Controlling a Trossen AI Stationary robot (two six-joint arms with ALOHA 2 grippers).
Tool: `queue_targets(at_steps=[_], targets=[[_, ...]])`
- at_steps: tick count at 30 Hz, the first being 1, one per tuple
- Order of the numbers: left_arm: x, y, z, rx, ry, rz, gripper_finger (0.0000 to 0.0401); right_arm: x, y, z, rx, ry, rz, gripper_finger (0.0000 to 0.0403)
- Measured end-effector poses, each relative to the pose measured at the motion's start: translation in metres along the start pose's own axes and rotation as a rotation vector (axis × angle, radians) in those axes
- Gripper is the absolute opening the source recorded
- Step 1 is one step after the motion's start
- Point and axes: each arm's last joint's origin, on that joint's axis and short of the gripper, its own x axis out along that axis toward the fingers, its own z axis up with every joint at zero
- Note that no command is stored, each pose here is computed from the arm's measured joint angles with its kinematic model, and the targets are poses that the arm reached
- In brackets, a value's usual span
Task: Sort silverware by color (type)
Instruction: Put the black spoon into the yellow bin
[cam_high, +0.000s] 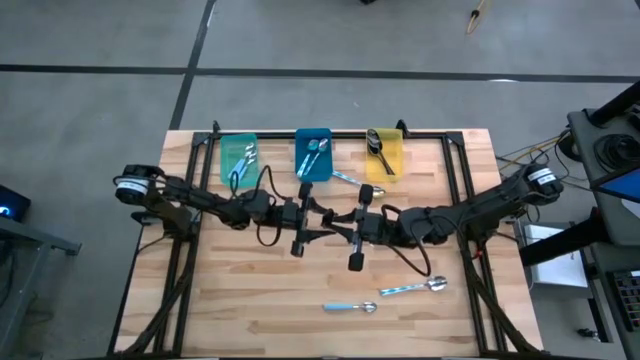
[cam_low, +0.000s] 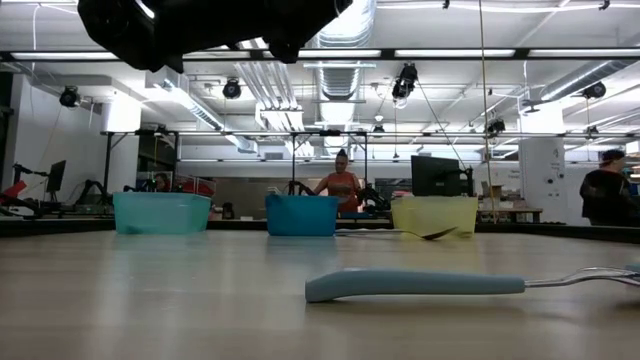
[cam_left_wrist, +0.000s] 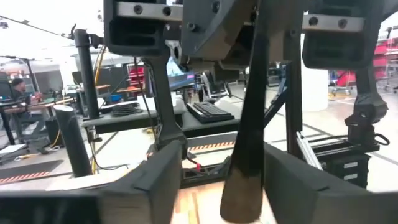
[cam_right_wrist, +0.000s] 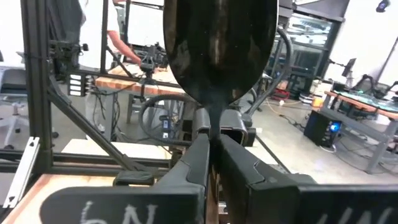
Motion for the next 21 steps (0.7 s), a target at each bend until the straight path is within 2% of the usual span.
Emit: queue_targets(at_steps=[4, 8, 12, 15, 21], targets=[[-0.002, 0.002, -0.002, 0.017, 0.038, 0.005, 0.0238, -0.005, -0.005, 0.005, 0.019, 0.014, -0.051, 0.0013], [-0.007, 0.009, -0.002, 0.022, 0.138, 0.017, 0.0267, -0.010, -0.014, 0.013, 0.060, 0.066, -0.084, 0.0013], [-0.017, 0.019, 0.004, 0.061, 0.243, 0.042, 0.0275, -0.008, -0.033, 0.029, 0.121, 0.182, -0.127, 0.0012], [-0.027, 0.026, 0.016, 0.116, 0.288, 0.104, 0.0274, -0.001, -0.052, 0.038, 0.137, 0.291, -0.189, 0.0012], [-0.051, 0.033, 0.038, 0.201, 0.321, 0.228, 0.0269, 0.010, -0.097, 0.049, 0.176, 0.477, -0.335, 0.0012]])
